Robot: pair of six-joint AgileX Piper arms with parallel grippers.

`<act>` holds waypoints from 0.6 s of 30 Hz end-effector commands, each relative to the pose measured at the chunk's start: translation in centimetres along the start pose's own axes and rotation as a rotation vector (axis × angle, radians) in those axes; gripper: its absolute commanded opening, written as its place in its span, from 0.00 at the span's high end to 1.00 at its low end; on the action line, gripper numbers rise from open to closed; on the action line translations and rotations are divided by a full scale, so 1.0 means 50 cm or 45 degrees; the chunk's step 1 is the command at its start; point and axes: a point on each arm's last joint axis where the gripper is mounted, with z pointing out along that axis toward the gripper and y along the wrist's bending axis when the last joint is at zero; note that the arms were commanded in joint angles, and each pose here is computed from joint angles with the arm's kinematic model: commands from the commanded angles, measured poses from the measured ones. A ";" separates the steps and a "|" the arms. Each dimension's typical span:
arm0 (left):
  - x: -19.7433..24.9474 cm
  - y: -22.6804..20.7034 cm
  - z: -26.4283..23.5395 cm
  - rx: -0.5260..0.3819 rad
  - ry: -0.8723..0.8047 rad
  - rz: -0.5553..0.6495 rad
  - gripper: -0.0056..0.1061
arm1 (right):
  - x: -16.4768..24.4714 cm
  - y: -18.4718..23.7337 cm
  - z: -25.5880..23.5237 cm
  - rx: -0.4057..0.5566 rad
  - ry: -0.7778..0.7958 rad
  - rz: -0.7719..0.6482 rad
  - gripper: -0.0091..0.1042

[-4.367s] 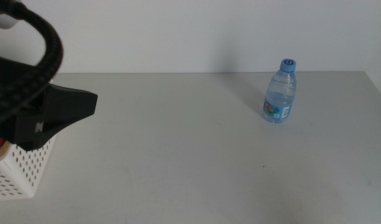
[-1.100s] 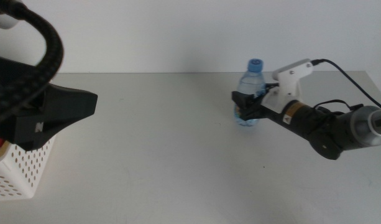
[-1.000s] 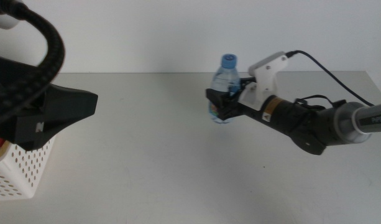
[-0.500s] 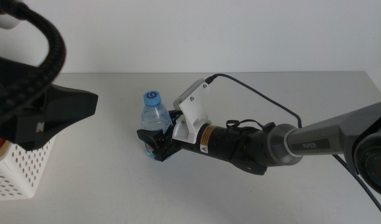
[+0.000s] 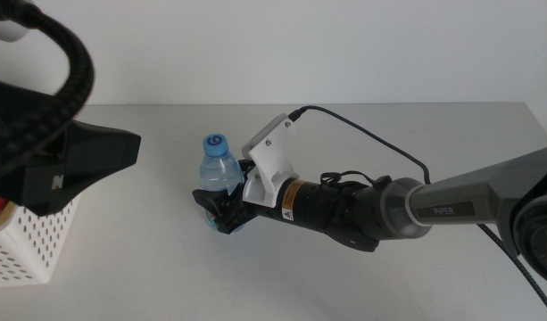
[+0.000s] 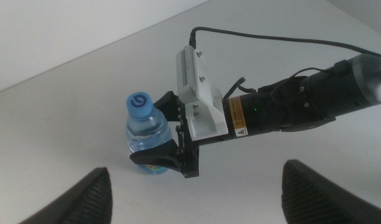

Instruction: Use arms to grab the bottles and put them into the dustbin to the left of the table.

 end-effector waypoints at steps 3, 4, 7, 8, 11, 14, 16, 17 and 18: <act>-0.024 -0.003 -0.011 0.004 -0.115 -0.012 0.11 | -0.103 0.006 -0.042 0.019 -0.136 -0.034 0.26; -0.024 -0.003 -0.011 0.004 -0.115 -0.012 0.11 | -0.108 0.009 -0.052 0.027 -0.126 -0.033 0.24; -0.024 -0.003 -0.011 0.004 -0.115 -0.012 0.11 | -0.118 0.013 -0.090 0.046 -0.087 -0.040 0.23; -0.024 -0.003 -0.011 0.004 -0.115 -0.012 0.11 | -0.126 0.017 -0.106 0.046 -0.087 -0.042 0.23; -0.024 -0.003 -0.011 0.004 -0.115 -0.012 0.11 | -0.133 0.030 -0.164 0.061 -0.063 -0.023 0.24; -0.024 -0.003 -0.011 0.004 -0.115 -0.012 0.11 | -0.152 0.053 -0.230 0.075 -0.061 -0.033 0.24; -0.024 -0.003 -0.011 0.004 -0.115 -0.012 0.11 | -0.178 0.069 -0.279 0.097 -0.076 -0.053 0.24; -0.024 -0.003 -0.011 0.002 -0.114 -0.011 0.11 | -0.195 0.074 -0.301 0.117 -0.085 -0.062 0.24; -0.024 -0.003 -0.011 0.002 -0.114 -0.011 0.11 | -0.204 0.079 -0.326 0.142 -0.075 -0.060 0.24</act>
